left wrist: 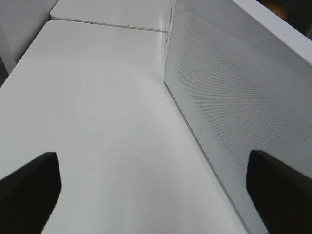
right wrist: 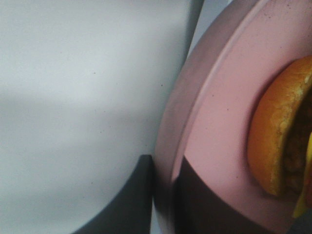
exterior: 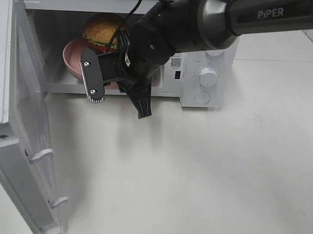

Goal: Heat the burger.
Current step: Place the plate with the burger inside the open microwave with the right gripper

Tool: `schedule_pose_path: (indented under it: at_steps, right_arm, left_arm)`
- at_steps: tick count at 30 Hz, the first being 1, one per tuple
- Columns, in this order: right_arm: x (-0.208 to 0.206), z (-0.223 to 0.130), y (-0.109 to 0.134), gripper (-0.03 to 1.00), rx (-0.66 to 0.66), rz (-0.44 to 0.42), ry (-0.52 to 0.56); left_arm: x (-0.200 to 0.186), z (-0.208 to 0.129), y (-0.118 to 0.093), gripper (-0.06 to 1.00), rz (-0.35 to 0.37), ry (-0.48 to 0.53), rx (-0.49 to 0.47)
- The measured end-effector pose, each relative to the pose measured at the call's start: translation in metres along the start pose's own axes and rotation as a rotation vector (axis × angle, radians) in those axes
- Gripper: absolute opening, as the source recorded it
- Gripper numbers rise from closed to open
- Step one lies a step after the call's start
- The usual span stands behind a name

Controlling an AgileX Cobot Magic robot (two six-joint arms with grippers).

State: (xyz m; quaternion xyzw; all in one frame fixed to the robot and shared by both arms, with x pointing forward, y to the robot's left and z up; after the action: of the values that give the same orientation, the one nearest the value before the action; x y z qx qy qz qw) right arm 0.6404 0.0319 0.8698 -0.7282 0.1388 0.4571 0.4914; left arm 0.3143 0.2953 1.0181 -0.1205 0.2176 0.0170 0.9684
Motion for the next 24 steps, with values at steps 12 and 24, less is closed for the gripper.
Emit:
schedule_pose_path:
  at_steps: [12,24]
  right_arm:
    - [0.004,-0.005,-0.011,0.06,0.001,-0.021,0.038]
    - [0.018,-0.003,-0.019,0.06,0.002,-0.034,0.044]
  left_arm:
    - [0.0,0.0,0.0,0.97,0.0,0.0,0.0]
    - [0.0,0.0,0.0,0.97,0.0,0.0,0.0]
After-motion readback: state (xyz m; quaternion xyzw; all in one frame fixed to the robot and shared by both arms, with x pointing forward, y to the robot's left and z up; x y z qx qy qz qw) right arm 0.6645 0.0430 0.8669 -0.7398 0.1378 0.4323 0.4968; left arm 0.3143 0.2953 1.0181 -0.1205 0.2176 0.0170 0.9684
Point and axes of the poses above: a point on each arm's last joint axis where the gripper is mounted, x pointing out along that axis toward the gripper, y along the wrist's bending axis when the last joint is at zero, z = x × y, the point moved 9 cm from there along x, pointing out along that axis toward the gripper, and after that the axes turned 9 degrees about -x, right-handed, at the moved point
